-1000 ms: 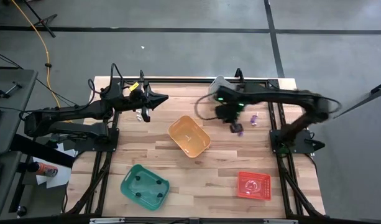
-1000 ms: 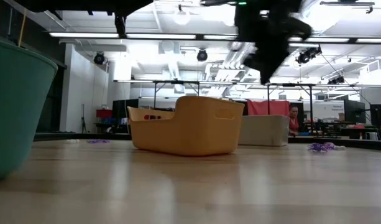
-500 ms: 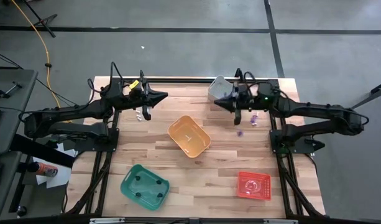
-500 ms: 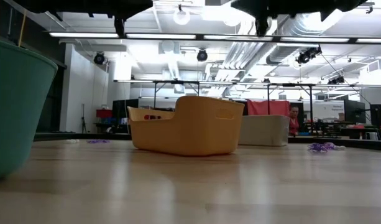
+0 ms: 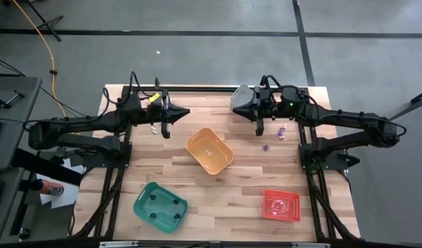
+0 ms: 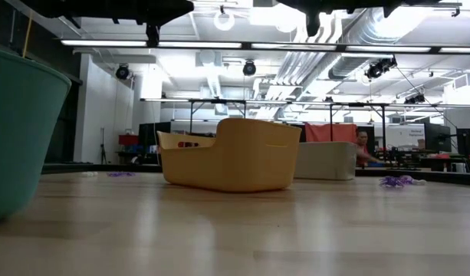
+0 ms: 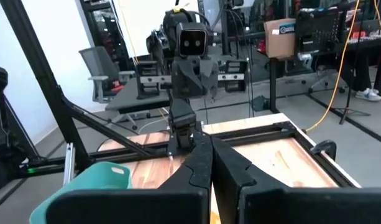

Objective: Sort Halloween decoration
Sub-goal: Put the white bone toy into the yellow bin

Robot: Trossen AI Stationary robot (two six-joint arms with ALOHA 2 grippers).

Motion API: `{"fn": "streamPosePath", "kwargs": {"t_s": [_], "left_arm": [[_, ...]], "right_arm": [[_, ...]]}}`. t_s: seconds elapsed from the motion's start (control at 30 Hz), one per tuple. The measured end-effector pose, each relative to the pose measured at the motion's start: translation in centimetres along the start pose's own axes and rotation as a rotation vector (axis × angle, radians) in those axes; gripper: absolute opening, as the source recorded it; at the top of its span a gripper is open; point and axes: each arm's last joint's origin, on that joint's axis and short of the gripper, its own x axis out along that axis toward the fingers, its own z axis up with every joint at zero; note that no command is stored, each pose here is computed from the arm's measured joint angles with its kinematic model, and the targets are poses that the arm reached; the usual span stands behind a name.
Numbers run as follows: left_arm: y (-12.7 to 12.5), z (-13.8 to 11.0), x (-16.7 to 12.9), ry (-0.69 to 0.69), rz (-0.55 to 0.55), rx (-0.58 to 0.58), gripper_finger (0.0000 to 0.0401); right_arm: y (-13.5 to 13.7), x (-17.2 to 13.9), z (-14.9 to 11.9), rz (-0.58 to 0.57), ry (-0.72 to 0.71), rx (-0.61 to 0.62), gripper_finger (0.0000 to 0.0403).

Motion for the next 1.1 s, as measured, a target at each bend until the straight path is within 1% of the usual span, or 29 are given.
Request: {"fn": "streamPosePath", "kwargs": {"t_s": [0.17,0.37,0.43,0.8,0.93,1.0,1.03,1.1], "left_arm": [[0.0,0.2,0.0,-0.013,-0.003,0.002,0.0000],[-0.2,1.5,0.1,-0.050,-0.008,0.018,0.0000],[-0.2,1.5,0.1,-0.048,-0.007,0.032,0.0000],[-0.3,1.6,0.2,-0.049,-0.013,0.031,0.0000],[-0.3,1.6,0.2,-0.050,-0.004,0.013,0.0000],[-0.2,1.5,0.2,-0.047,0.016,-0.032,0.0000],[0.0,1.4,0.3,-0.038,0.046,-0.066,0.0001],[0.7,1.0,0.4,0.039,0.158,-0.127,0.0002]], "right_arm": [[0.0,0.0,0.1,0.001,-0.004,-0.004,0.0000],[0.0,-0.1,0.1,0.001,-0.004,-0.004,0.0000],[0.0,-0.1,0.1,0.001,-0.004,-0.004,0.0000],[0.0,-0.1,0.0,0.000,-0.002,-0.003,0.0000],[0.0,-0.1,0.0,-0.001,0.004,-0.002,0.0000],[0.0,-0.1,0.0,-0.001,0.006,-0.001,0.0000],[0.0,-0.1,-0.1,-0.002,0.008,0.000,0.0000],[0.0,-0.1,-0.1,-0.002,0.009,0.000,0.0000]]}}
